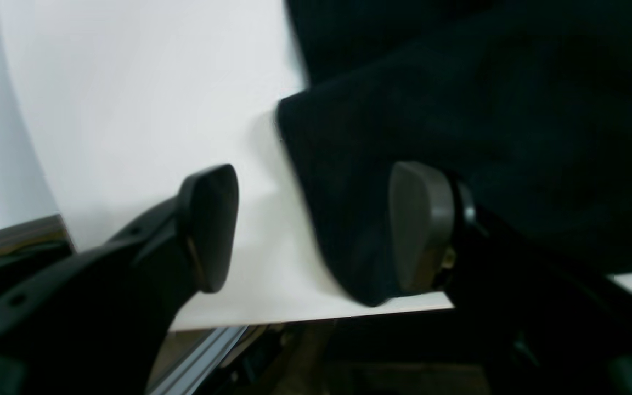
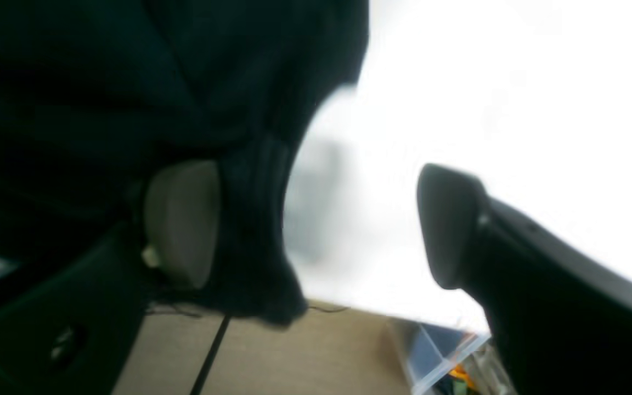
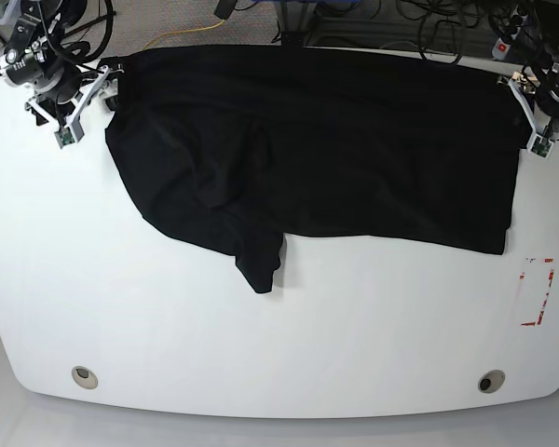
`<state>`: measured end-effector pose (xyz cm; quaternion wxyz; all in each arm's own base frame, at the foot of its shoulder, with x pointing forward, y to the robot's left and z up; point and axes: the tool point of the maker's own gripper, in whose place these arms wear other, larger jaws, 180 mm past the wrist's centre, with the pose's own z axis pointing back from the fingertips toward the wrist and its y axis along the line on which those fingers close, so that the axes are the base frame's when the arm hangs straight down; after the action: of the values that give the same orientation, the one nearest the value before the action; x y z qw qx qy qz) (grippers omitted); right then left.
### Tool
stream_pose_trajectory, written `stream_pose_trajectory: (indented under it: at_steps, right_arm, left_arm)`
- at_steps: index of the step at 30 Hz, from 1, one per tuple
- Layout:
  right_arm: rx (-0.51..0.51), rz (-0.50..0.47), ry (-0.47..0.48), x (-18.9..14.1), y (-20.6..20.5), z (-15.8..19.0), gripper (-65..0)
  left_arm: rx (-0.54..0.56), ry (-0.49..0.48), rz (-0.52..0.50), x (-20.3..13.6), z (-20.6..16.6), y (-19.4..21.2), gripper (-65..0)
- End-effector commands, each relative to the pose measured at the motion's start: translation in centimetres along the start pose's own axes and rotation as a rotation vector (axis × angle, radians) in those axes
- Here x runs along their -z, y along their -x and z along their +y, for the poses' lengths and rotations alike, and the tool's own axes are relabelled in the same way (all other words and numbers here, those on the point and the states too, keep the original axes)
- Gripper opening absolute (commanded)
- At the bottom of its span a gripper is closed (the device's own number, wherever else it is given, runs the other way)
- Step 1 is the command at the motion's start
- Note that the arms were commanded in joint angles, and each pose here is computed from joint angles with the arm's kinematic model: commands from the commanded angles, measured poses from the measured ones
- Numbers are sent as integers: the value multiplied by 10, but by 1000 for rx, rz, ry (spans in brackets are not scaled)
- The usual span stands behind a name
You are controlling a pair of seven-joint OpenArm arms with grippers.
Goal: Fold the T-shirt properly
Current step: 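Release the sleeve and move the left gripper down to the shirt's end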
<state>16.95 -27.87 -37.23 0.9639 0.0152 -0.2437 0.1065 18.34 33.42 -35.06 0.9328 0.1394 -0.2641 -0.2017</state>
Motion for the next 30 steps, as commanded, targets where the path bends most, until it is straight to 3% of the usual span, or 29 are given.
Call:
stream_pose_trajectory:
  at_steps: [1, 9, 19, 25, 30]
  right_arm:
    - [-19, -43, 35, -5, -19, -12, -113]
    - [-48, -161, -3, 13, -88, -15, -113]
    - [-32, -173, -98, 50, -139, -20, -113]
    - [35, -194, -175, 74, -173, -22, -113]
    - [6, -177, -191, 97, -193, -13, -113]
  left_arm:
    - [22, -35, -11, -8, 9, -8, -246]
    - [-47, -104, -26, -15, 27, -11, -247]
    - [-109, -163, -94, -17, 45, -32, -247]
    - [-150, -162, -151, -13, 43, -51, -246]
    - [-158, -174, -186, -14, 49, -64, -244]
